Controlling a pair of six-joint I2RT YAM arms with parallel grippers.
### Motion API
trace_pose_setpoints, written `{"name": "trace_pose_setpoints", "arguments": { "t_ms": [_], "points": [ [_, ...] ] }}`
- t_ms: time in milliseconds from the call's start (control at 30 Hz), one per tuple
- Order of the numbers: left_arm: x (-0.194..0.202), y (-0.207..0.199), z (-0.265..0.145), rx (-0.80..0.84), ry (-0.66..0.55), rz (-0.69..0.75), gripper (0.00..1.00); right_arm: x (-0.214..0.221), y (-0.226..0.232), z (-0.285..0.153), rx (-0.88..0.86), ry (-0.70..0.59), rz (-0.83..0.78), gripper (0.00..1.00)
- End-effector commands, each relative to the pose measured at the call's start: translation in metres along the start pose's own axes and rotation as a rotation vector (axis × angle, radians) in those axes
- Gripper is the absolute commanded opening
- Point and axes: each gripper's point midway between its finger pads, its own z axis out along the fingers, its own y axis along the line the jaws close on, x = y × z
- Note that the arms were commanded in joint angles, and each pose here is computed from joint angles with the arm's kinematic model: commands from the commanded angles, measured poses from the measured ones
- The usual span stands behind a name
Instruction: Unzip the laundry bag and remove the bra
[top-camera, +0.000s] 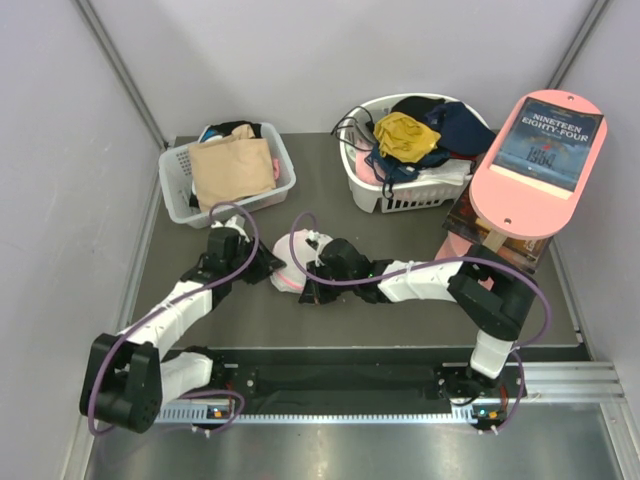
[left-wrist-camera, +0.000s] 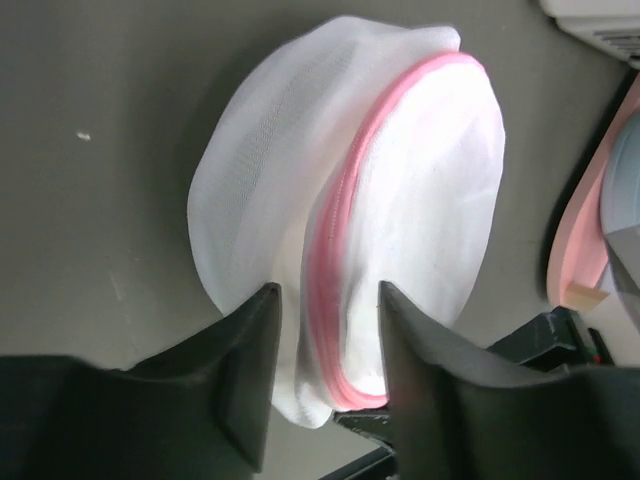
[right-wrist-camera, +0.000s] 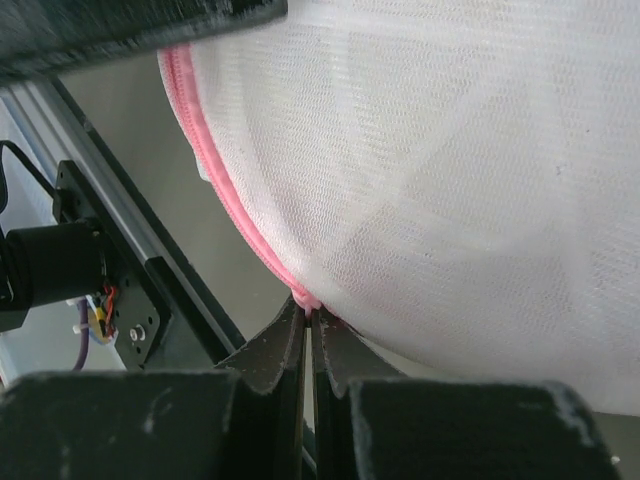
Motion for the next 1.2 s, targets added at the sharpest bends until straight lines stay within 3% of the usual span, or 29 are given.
{"name": "trace_pose_setpoints", "arguments": {
  "t_ms": [0, 67, 467, 600, 700, 733, 833, 1167],
  "points": [
    [-0.022, -0.011, -0.003, 0.009, -0.058, 0.022, 0.58, -0.017, 0.021, -0.001, -0.050, -0.034, -0.034, 0.00],
    [-0.019, -0.011, -0.007, 0.010, -0.057, 0.017, 0.63, -0.020, 0.029, 0.001, -0.069, -0.034, -0.043, 0.00],
    [0.010, 0.015, -0.027, -0.029, -0.056, -0.029, 0.63, -0.016, 0.064, 0.021, -0.134, 0.009, -0.096, 0.00],
    [0.009, 0.013, -0.025, -0.007, -0.066, -0.036, 0.55, -0.015, 0.064, 0.023, -0.135, 0.014, -0.097, 0.00],
    [0.009, 0.011, -0.020, -0.003, -0.053, -0.043, 0.27, -0.014, 0.064, 0.021, -0.134, 0.013, -0.097, 0.00],
    [0.011, 0.012, -0.017, -0.005, -0.036, -0.048, 0.13, -0.014, 0.064, 0.021, -0.132, 0.012, -0.097, 0.00],
    [0.010, 0.011, -0.013, 0.000, -0.028, -0.053, 0.00, -0.014, 0.062, 0.019, -0.126, 0.008, -0.096, 0.00],
    [0.004, 0.008, -0.014, -0.003, -0.046, -0.037, 0.00, -0.009, 0.055, 0.020, -0.109, 0.021, -0.084, 0.00]
  ]
}}
